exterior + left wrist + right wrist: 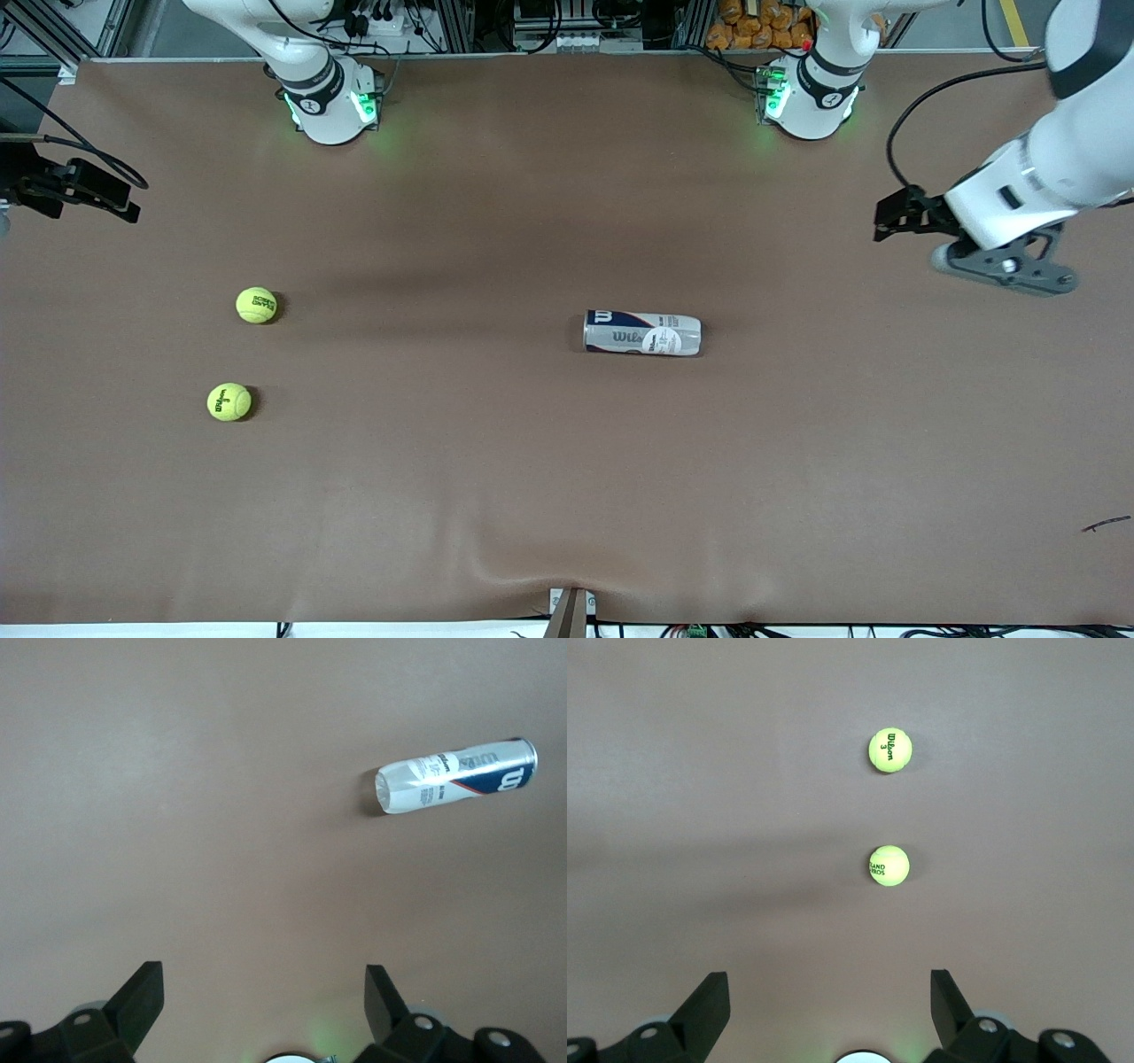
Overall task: Insert tennis ball vertically with right arm
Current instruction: 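Move the left gripper toward the Wilson can while the right gripper approaches the balls, then lower the left gripper onto the can while the right gripper reaches a ball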
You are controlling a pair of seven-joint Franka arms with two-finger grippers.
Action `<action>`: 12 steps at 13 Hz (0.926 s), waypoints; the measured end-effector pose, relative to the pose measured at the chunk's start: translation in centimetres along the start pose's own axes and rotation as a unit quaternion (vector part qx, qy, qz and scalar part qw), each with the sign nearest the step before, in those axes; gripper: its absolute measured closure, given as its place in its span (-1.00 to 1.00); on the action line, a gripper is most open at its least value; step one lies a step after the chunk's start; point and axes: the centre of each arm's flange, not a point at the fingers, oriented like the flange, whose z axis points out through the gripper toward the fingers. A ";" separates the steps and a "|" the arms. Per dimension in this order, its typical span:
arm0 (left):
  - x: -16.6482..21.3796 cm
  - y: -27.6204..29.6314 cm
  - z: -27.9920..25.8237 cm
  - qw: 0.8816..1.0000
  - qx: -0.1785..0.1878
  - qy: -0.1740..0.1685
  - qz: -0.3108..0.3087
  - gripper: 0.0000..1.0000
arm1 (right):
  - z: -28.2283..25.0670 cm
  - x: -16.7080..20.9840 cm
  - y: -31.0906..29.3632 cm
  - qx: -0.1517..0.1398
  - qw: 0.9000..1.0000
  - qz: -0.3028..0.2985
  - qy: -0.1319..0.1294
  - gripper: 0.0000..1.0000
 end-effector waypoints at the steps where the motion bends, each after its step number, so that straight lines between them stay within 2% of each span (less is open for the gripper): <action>1: 0.6 0.7 0.8 1.000 -0.002 -0.004 0.028 -1.00 | 0.2 0.0 0.2 0.000 1.000 0.001 -0.001 -1.00; 4: 2.4 3.6 2.9 0.994 -0.007 -0.008 0.105 -1.00 | 1.1 0.6 0.6 0.001 1.000 0.005 0.007 -1.00; 6: 3.6 5.6 4.5 0.984 -0.009 -0.009 0.176 -1.00 | 3.0 1.1 0.8 0.001 1.000 0.007 0.006 -1.00; 10: 6.7 7.0 9.0 0.949 -0.024 -0.016 0.313 -1.00 | 12.4 2.9 1.9 0.000 1.000 0.016 0.003 -1.00; 12: 7.9 7.6 11.1 0.931 -0.030 -0.015 0.364 -1.00 | 17.0 3.1 2.6 -0.001 1.000 0.021 -0.010 -1.00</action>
